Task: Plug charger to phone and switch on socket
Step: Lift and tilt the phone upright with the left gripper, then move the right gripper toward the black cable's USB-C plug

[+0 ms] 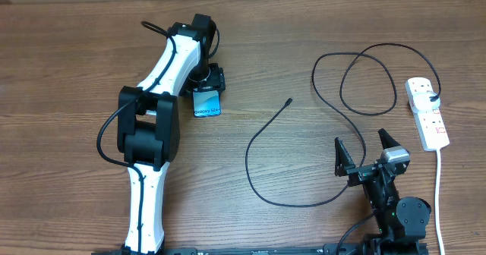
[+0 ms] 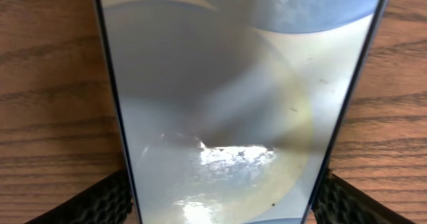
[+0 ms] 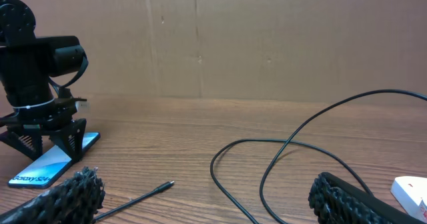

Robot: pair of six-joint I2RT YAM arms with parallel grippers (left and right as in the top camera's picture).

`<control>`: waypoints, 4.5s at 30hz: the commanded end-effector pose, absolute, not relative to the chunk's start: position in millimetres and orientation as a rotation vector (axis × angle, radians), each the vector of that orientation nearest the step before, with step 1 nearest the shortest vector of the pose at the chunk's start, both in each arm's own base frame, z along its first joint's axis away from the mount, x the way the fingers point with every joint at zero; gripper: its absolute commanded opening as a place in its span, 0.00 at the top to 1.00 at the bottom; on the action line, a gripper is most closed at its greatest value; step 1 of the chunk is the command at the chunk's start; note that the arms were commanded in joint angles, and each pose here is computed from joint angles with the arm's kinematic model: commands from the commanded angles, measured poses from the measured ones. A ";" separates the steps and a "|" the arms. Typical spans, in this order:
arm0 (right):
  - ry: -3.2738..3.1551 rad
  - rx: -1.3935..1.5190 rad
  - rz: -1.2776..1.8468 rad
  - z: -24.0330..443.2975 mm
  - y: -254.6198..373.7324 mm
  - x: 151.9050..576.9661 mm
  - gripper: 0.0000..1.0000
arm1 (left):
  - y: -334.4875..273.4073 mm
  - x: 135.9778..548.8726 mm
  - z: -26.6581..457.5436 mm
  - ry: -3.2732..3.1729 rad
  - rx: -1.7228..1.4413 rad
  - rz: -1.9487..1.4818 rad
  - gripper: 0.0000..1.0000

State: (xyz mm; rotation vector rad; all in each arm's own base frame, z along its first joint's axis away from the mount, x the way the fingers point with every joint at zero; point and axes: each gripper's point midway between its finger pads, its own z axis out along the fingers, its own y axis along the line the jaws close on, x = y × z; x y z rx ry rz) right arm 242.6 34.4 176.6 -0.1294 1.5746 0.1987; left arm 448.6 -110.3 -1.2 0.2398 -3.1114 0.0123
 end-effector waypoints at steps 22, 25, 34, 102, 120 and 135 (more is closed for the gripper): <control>1.573 -0.135 0.196 174.4 35.1 242.7 0.00 | -99.5 446.4 -50.7 -3.092 0.201 -0.092 0.00; 1.573 -0.135 0.196 174.4 35.1 242.7 0.00 | -99.8 447.5 -50.8 -3.097 0.193 -0.089 0.00; 1.573 -0.135 0.196 174.4 35.1 242.7 0.00 | -101.6 446.1 -50.8 -3.090 0.195 -0.073 0.06; 1.567 -0.186 0.582 273.1 79.6 220.1 0.00 | -154.6 451.7 133.5 -3.155 0.051 0.452 0.34; 2.222 -0.147 1.071 285.6 123.1 303.9 0.00 | -156.1 450.9 133.5 -3.153 0.052 0.452 0.30; 2.536 -0.241 1.329 154.1 199.8 341.1 0.08 | -189.9 437.6 133.5 -3.139 -0.048 0.453 0.28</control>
